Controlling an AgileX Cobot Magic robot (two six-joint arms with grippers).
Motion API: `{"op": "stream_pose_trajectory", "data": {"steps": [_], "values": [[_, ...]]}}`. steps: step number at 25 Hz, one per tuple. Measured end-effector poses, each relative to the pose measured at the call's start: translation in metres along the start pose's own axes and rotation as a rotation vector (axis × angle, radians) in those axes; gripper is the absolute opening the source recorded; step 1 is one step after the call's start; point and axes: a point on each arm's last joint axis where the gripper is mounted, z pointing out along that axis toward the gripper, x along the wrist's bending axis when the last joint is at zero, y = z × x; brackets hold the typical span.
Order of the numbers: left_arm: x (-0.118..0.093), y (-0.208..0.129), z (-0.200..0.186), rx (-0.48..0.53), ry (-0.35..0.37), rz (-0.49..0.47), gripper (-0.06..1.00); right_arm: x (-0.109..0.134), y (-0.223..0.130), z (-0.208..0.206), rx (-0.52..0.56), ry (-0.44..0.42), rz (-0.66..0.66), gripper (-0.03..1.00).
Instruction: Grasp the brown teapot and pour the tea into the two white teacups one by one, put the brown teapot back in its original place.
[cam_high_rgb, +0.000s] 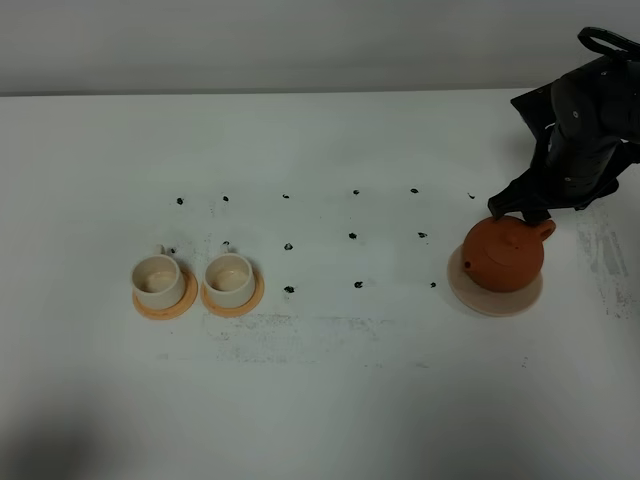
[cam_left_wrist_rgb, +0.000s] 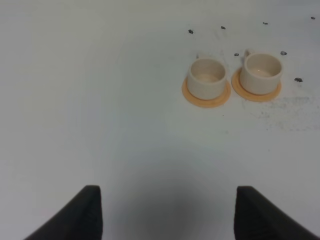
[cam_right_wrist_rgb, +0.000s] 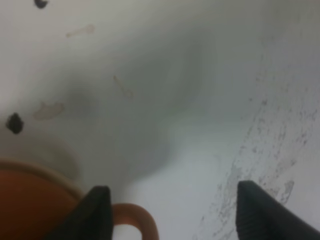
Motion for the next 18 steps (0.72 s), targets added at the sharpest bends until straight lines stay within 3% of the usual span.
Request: {"op": "stream_pose_trajectory", "data": {"steps": [4,11,18], "values": [[0.0,0.0,0.0,0.0,0.0,0.0,0.58,-0.001,0.004,-0.006,0.004,0.009,0.021,0.55],[0.0,0.0,0.0,0.0,0.0,0.0,0.58,-0.006,0.024,-0.033,-0.083,0.016,0.044,0.55],[0.0,0.0,0.0,0.0,0.0,0.0,0.58,-0.029,0.002,-0.075,-0.337,-0.011,0.111,0.55]]}}
